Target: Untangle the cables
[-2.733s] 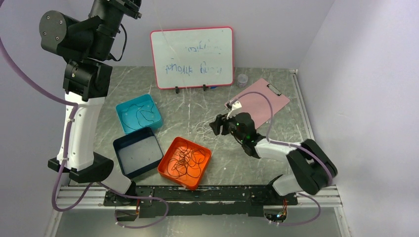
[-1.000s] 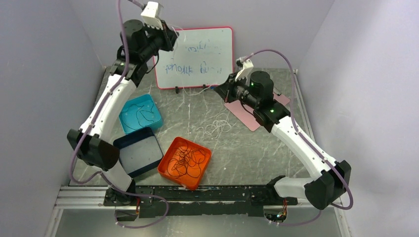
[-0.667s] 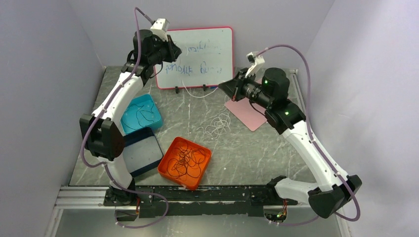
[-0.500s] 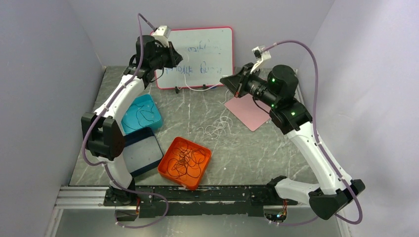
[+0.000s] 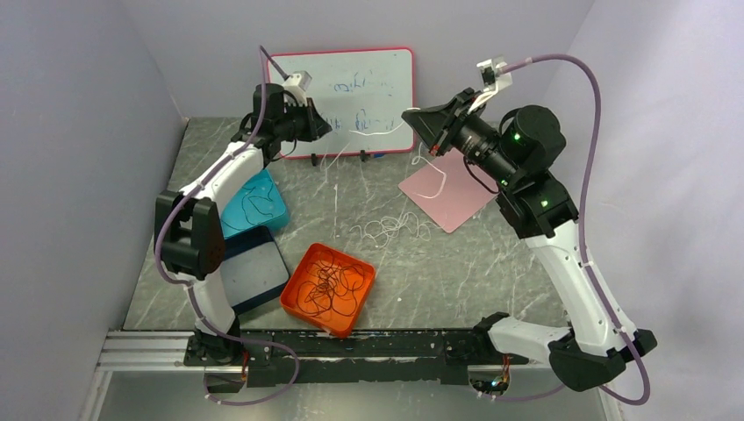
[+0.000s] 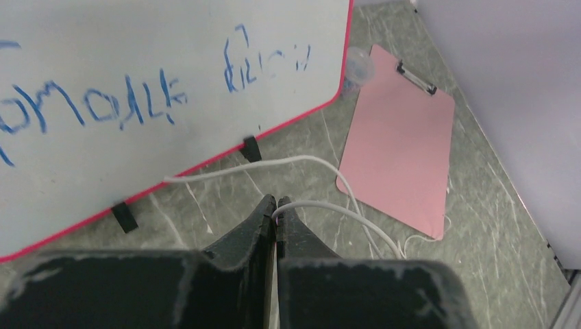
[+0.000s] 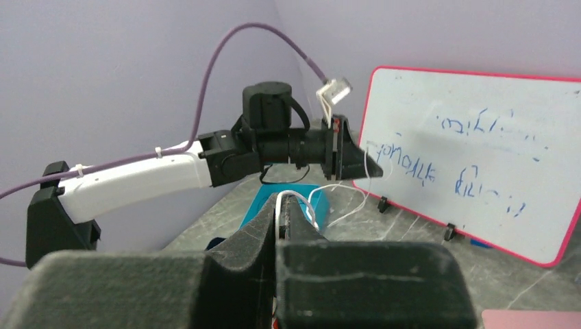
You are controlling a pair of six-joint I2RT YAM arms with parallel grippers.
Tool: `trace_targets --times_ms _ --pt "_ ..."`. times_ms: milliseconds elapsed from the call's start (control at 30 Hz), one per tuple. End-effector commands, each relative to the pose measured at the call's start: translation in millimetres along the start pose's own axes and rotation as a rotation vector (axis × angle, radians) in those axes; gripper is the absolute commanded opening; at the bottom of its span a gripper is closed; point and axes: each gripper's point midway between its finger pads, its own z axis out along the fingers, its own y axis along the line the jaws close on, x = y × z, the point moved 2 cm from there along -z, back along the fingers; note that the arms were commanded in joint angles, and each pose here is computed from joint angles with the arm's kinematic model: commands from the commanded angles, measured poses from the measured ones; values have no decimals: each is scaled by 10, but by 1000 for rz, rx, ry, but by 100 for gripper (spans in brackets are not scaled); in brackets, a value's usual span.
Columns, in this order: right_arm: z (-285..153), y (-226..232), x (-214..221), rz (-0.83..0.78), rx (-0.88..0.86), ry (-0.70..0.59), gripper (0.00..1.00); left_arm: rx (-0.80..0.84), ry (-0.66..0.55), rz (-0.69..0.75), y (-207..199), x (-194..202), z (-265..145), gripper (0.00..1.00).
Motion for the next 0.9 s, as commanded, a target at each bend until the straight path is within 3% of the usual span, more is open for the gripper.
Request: trace_targets --times_ms 0,200,367,567,867 --pt "76 -87 14 -29 28 21 0 66 -12 -16 -78 -12 -44 7" --pt "234 -183 435 2 -5 145 0 86 -32 18 -314 -145 -453 7" --pt "461 45 810 47 -98 225 0 46 -17 -2 -463 -75 -941 7" --pt "695 397 1058 17 -162 267 0 -108 8 -67 -465 233 -1611 7" --pt "927 814 1440 4 -268 323 0 -348 60 -309 -394 928 -2460 7"
